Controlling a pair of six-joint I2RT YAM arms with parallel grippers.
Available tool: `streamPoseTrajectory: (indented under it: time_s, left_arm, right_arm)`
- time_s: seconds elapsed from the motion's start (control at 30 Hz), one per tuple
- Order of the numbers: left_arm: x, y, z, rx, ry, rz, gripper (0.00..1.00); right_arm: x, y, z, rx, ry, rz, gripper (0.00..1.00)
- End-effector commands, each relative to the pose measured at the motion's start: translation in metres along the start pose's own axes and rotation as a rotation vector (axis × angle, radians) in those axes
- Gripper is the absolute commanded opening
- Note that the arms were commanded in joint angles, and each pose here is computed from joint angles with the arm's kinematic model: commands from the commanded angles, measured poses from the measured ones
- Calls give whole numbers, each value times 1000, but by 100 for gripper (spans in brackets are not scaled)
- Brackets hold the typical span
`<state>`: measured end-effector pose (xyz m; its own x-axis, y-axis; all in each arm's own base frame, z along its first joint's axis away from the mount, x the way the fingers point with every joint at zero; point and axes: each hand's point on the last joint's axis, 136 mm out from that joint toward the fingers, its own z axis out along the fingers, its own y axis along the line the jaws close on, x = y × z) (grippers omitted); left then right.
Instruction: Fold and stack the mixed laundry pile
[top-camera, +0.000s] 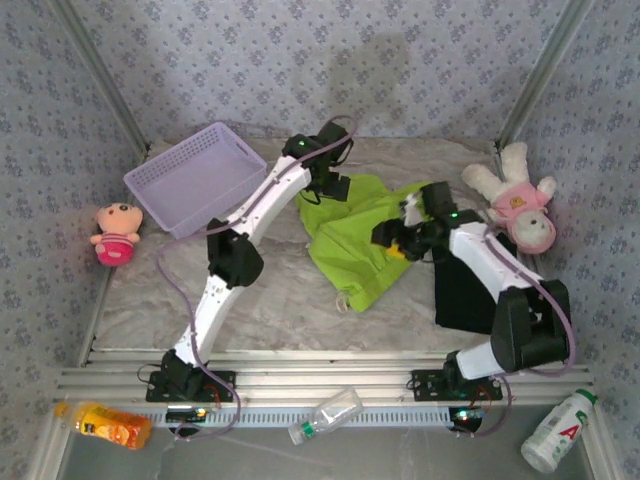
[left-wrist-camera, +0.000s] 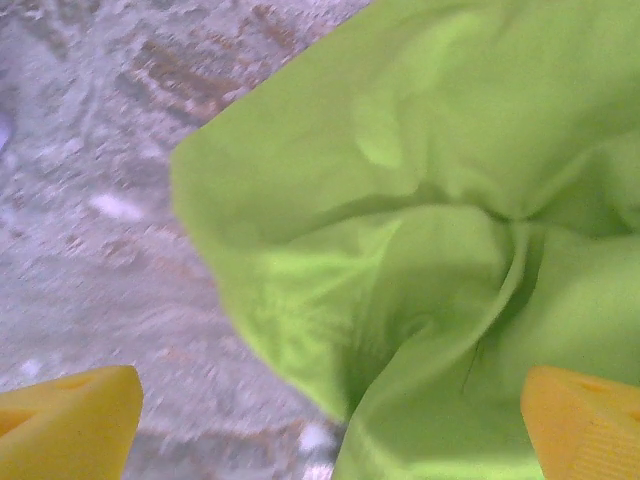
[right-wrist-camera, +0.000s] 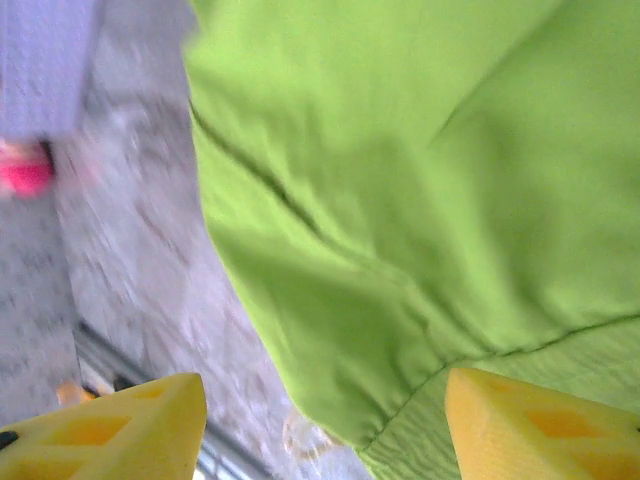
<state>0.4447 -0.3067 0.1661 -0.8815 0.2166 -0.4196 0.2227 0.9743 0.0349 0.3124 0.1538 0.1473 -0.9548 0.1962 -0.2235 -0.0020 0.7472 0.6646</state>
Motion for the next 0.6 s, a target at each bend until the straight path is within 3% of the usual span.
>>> streamPoseTrajectory:
  time_s: [0.0, 0.17, 0.33, 0.57]
  left_arm:
    - [27, 9, -51, -22, 18, 105, 97]
    - [82, -36, -80, -1, -65, 302, 97]
    - [153, -93, -60, 29, -44, 499, 97]
    - [213, -149, -9, 17, 49, 677, 96]
  right_arm:
    - [-20, -33, -36, 121, -104, 86, 66]
    - [-29, -78, -58, 209, -164, 219, 66]
    - [-28, -100, -63, 199, -187, 313, 65]
    - [-22, -105, -63, 179, -170, 345, 65]
